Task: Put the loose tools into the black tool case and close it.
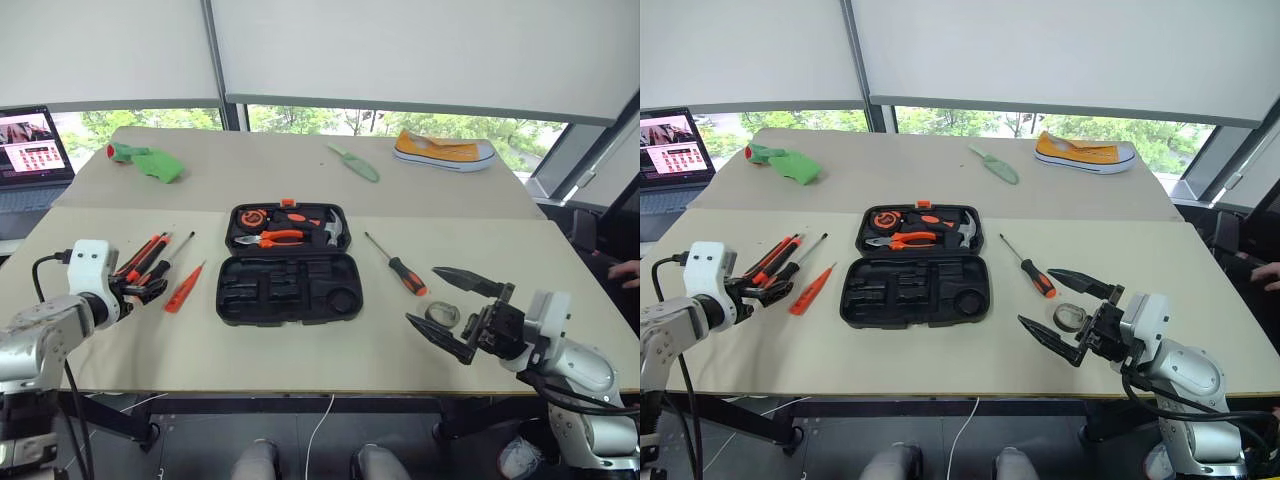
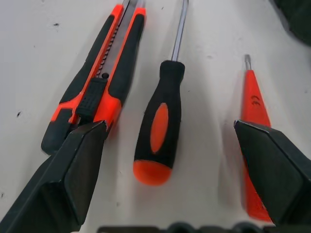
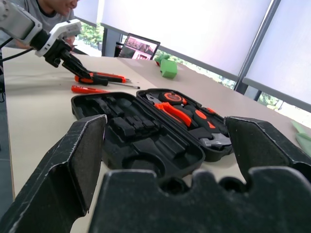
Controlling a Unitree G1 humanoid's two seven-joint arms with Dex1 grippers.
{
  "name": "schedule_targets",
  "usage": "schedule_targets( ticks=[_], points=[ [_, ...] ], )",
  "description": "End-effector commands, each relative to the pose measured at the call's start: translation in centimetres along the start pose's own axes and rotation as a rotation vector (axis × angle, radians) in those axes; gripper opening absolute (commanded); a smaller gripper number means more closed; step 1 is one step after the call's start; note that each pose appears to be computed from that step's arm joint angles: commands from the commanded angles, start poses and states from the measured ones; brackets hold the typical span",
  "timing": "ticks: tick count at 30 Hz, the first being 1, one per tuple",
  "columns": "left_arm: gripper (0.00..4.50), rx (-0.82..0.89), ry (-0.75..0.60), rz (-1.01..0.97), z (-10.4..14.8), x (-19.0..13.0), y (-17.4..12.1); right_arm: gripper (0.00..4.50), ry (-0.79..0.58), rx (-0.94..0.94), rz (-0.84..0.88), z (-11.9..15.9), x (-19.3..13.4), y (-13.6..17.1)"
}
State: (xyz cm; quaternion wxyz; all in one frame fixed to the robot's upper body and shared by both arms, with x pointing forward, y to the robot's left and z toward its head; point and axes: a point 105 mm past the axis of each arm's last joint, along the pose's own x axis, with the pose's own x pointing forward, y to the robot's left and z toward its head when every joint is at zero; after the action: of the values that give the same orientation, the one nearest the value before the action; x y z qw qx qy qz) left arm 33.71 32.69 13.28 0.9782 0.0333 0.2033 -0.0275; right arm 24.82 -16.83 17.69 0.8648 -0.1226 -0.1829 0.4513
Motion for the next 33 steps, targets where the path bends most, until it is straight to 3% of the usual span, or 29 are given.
schedule_targets(
  ticks=[1,2,20,23,26,30,33],
  points=[
    [3.1,0.024,-0.058,-0.003,1.4,0.5,-0.2,4.5,-0.021,-0.046,-0.013,0.9,-0.1,0.2],
    [2.77,0.024,-0.062,-0.012,1.4,0.7,-0.5,4.5,-0.018,-0.045,-0.015,0.9,-0.2,0.2],
    [2.77,-0.036,0.03,-0.036,-0.6,3.3,-1.7,4.5,0.005,-0.024,-0.001,0.6,-0.4,0.5],
    [2.13,-0.059,-0.026,-0.041,0.2,3.0,-1.4,4.5,-0.059,-0.01,0.019,1.8,0.1,0.5],
    [1.04,-0.067,-0.098,-0.06,1.3,2.4,-1.1,4.5,-0.088,-0.017,0.068,2.7,0.7,1.1],
    [0.9,-0.027,-0.198,-0.109,2.6,1.1,-0.8,4.5,-0.102,-0.035,0.067,3.2,1.2,0.8],
    [0.9,0.085,-0.328,-0.16,5.0,-0.2,-0.8,4.5,-0.104,-0.049,0.031,3.3,1.2,0.0]
  ],
)
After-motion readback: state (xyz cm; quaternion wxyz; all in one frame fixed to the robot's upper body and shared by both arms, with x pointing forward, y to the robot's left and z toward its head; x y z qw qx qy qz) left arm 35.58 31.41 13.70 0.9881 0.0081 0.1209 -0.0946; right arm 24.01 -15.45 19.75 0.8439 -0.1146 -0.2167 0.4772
